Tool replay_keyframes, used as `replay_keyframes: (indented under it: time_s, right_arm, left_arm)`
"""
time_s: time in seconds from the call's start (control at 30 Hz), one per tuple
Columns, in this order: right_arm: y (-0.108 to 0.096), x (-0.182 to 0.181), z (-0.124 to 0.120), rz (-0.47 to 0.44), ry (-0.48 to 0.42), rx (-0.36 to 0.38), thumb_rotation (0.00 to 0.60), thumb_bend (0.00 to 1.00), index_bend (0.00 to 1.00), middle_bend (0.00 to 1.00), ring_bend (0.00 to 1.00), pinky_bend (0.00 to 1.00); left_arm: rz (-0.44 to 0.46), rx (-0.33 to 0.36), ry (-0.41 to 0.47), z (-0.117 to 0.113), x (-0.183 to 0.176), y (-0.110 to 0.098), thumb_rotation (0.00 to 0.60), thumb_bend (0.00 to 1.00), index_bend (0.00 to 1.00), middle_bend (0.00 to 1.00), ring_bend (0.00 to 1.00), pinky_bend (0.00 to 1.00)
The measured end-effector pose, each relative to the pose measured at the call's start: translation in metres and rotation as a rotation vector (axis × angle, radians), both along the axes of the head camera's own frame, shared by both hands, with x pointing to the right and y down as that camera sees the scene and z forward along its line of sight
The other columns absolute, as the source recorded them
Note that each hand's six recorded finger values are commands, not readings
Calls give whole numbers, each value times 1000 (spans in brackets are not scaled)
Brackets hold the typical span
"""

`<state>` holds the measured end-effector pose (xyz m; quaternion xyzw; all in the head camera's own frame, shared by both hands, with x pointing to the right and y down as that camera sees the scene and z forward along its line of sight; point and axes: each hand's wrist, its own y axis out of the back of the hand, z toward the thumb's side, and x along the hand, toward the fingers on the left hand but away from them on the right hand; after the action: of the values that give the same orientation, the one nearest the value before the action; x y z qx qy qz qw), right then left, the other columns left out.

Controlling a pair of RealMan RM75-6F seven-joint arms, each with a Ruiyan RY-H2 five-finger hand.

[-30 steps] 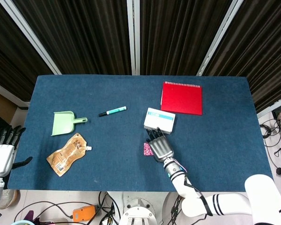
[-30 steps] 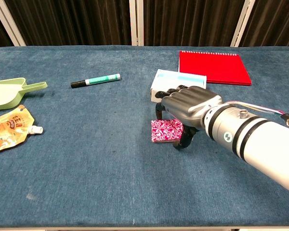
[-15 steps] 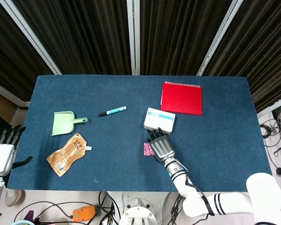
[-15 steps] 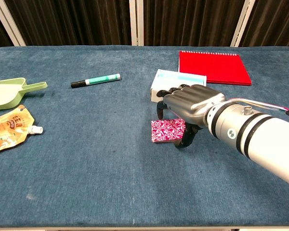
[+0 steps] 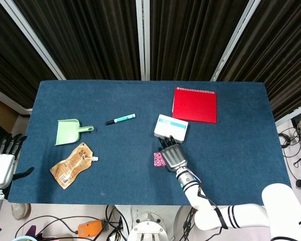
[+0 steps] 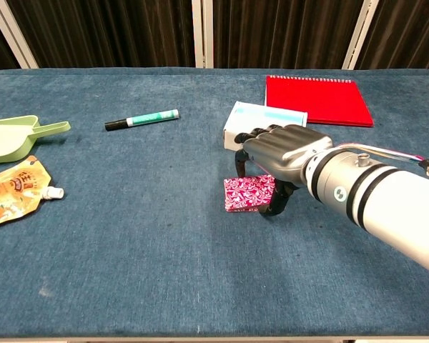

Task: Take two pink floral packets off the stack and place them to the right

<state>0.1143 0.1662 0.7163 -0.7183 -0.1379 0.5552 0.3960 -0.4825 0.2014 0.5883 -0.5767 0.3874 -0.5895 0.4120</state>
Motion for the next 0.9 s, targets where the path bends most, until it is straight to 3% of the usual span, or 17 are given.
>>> replay_keyframes:
  time_s: [0.6, 0.9]
  right_arm:
    - [-6, 3, -28, -2, -65, 72, 600, 478, 519, 40, 0, 0]
    - [-22, 73, -55, 69, -1, 140, 600, 477, 532, 51, 0, 0]
  left_arm:
    - [5, 5, 2, -3, 0, 0, 600, 39, 114, 86, 0, 0]
    - [17, 7, 14, -1, 5, -2, 600, 39, 114, 86, 0, 0]
